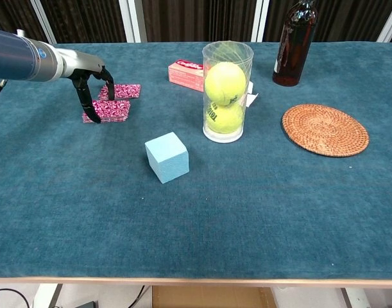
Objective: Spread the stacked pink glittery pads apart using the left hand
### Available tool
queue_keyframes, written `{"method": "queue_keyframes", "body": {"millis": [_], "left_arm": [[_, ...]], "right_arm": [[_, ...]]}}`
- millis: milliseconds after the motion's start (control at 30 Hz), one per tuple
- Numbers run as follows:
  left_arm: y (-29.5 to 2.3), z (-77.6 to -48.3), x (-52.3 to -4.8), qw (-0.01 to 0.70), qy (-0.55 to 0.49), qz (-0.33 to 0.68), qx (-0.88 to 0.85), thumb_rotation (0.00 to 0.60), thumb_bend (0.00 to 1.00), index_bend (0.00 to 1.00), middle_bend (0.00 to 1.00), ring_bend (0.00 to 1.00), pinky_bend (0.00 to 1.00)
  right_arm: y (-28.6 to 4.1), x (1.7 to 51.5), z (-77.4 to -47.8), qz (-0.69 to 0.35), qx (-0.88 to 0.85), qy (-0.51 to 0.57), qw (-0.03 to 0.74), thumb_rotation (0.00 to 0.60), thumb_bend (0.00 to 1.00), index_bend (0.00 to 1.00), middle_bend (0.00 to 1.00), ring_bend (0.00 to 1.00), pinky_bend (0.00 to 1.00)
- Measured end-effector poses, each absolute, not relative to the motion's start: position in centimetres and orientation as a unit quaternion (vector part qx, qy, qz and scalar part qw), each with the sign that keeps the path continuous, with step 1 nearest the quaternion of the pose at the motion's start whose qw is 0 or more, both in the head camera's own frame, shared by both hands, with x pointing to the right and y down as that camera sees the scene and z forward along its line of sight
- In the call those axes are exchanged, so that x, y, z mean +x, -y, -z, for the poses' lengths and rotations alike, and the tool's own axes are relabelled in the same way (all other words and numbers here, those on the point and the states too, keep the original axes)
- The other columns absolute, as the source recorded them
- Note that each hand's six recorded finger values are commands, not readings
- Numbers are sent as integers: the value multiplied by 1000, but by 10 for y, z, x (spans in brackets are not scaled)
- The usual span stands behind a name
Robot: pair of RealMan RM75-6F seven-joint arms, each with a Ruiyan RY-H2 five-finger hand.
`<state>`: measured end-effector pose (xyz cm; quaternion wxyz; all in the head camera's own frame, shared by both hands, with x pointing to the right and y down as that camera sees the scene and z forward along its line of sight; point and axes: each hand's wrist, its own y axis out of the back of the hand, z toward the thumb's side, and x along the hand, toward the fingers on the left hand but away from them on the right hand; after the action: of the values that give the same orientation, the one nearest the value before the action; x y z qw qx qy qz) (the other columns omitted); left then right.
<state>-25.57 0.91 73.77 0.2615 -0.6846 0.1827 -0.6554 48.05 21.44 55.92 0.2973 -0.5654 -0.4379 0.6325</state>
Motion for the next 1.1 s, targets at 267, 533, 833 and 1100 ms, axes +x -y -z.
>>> {"method": "queue_keyframes", "body": {"millis": [267,533,833,1100], "left_arm": [[-10,-739,-255,262,-181,656,-684,600,145,440,126,0,0],[-9,-740,-255,265,-182,658,-681,600,169,460,132,0,0],[-9,-740,-256,267,-183,659,-679,600,204,482,140,0,0],[-8,-737,-254,269,-185,657,-679,600,220,489,144,0,0]], "right_arm": [[-214,480,-559,-631,-566,438,298,600,207,68,15,114,196],[-214,480,-558,-630,-565,440,299,600,207,68,16,114,196],[-214,480,-559,-631,-566,439,298,600,207,68,15,114,196],[-214,479,-560,-631,-568,438,297,600,207,68,16,114,196]]}}
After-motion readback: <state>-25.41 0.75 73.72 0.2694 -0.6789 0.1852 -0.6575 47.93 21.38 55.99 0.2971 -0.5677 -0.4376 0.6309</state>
